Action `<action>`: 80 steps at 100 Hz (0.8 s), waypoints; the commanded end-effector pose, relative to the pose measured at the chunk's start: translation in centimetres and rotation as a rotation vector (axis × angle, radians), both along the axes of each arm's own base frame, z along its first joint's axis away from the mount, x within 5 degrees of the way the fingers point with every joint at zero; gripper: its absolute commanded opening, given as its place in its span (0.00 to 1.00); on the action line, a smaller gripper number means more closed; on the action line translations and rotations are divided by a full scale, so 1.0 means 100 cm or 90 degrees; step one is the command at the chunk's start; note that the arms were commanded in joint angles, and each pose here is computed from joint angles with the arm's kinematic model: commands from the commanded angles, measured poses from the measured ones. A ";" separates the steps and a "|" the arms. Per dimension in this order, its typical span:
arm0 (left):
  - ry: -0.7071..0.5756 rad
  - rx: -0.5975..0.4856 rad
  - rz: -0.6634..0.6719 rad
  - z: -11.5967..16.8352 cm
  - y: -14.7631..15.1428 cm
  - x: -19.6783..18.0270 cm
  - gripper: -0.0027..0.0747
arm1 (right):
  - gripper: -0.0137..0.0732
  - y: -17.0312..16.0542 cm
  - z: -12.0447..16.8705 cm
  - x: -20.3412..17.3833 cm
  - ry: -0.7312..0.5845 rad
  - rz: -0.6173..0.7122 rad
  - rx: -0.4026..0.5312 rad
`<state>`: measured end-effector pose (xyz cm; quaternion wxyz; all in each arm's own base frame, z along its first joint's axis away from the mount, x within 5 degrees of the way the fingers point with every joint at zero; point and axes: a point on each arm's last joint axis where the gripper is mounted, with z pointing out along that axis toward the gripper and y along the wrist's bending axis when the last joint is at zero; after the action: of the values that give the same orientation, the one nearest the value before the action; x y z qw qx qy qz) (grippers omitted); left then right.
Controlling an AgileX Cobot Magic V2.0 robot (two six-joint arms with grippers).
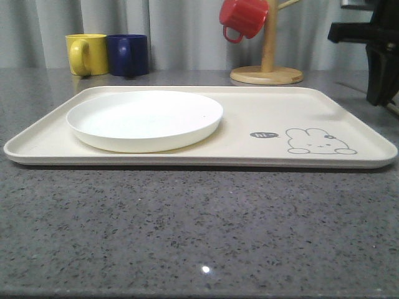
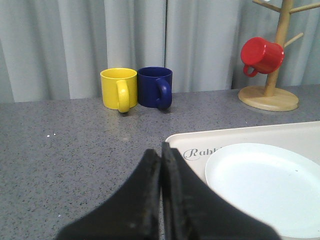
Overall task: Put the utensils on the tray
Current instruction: 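Lower the right gripper onto the fork and grasp it, then carry the fork onto the tray beside the plate and release it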
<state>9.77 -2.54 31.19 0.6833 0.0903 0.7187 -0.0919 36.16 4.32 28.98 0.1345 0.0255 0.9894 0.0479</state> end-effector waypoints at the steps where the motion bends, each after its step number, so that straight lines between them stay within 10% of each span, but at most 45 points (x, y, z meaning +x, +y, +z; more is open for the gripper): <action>1: -0.059 -0.017 0.013 0.015 0.002 0.000 0.01 | 0.09 0.005 0.050 -0.015 -0.091 -0.013 0.018; 28: -0.059 -0.017 0.013 0.015 0.002 0.000 0.01 | 0.09 0.066 0.068 -0.033 -0.149 -0.009 0.080; 80: -0.058 -0.017 0.013 0.015 0.002 0.000 0.01 | 0.09 0.138 0.016 -0.021 -0.105 0.019 0.071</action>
<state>9.77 -2.54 31.19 0.6834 0.0902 0.7186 -0.0919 34.08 17.87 28.25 0.1670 0.0179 0.9821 0.0856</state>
